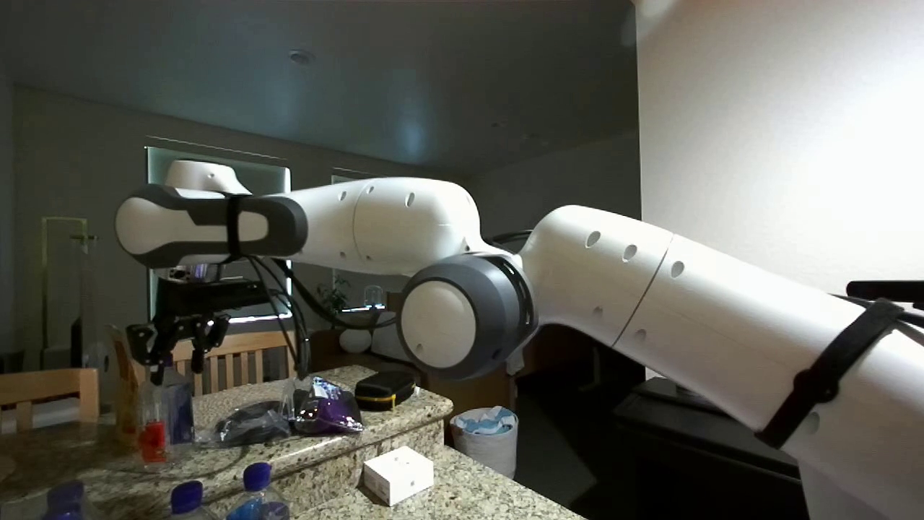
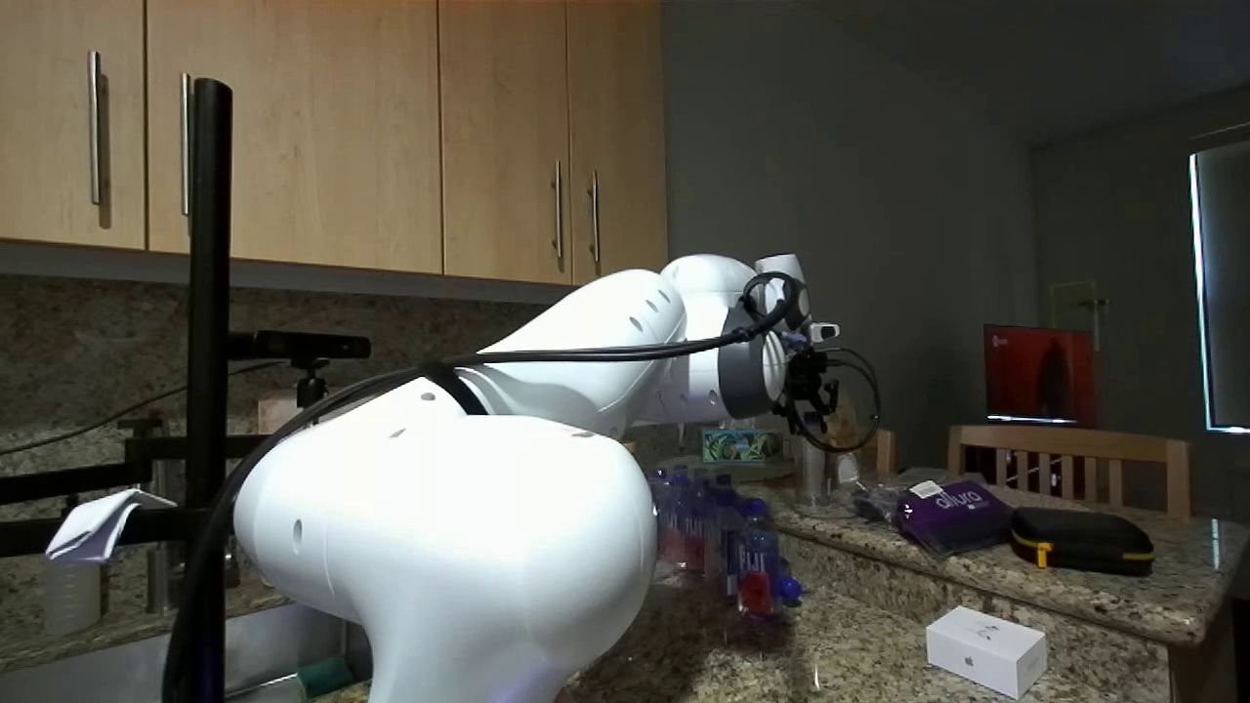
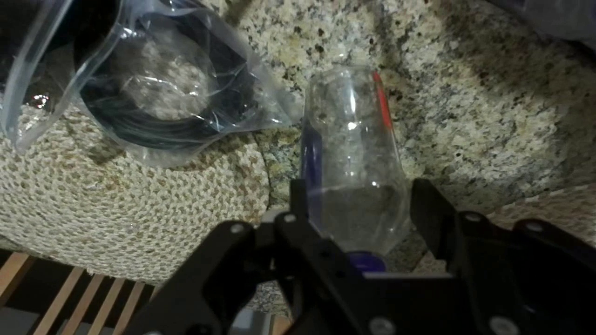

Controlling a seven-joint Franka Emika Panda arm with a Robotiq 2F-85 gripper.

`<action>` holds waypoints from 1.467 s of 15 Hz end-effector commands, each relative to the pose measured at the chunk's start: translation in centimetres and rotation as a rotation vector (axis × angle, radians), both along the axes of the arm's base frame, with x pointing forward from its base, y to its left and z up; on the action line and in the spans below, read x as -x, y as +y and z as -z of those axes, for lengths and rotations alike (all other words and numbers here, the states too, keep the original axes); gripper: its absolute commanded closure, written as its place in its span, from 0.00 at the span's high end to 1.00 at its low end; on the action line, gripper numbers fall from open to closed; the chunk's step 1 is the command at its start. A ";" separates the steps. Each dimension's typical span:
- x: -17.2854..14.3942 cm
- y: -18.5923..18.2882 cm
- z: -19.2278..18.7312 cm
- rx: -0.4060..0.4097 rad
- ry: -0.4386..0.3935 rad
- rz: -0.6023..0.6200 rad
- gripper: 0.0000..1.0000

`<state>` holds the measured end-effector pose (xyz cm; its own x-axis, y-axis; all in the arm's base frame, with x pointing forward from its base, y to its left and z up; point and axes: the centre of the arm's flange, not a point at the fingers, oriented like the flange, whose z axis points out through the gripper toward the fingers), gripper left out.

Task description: Pick up the bottle from the bottom deck of the countertop and put it on the top deck of the countertop.

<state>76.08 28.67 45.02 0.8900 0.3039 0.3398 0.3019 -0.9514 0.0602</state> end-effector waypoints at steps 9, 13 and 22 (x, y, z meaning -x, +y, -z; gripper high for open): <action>-6.1 2.2 -2.4 0.041 0.066 0.046 1.00; -4.6 1.7 -5.0 0.000 0.148 0.028 1.00; -0.9 -2.0 -13.3 0.051 0.278 0.057 1.00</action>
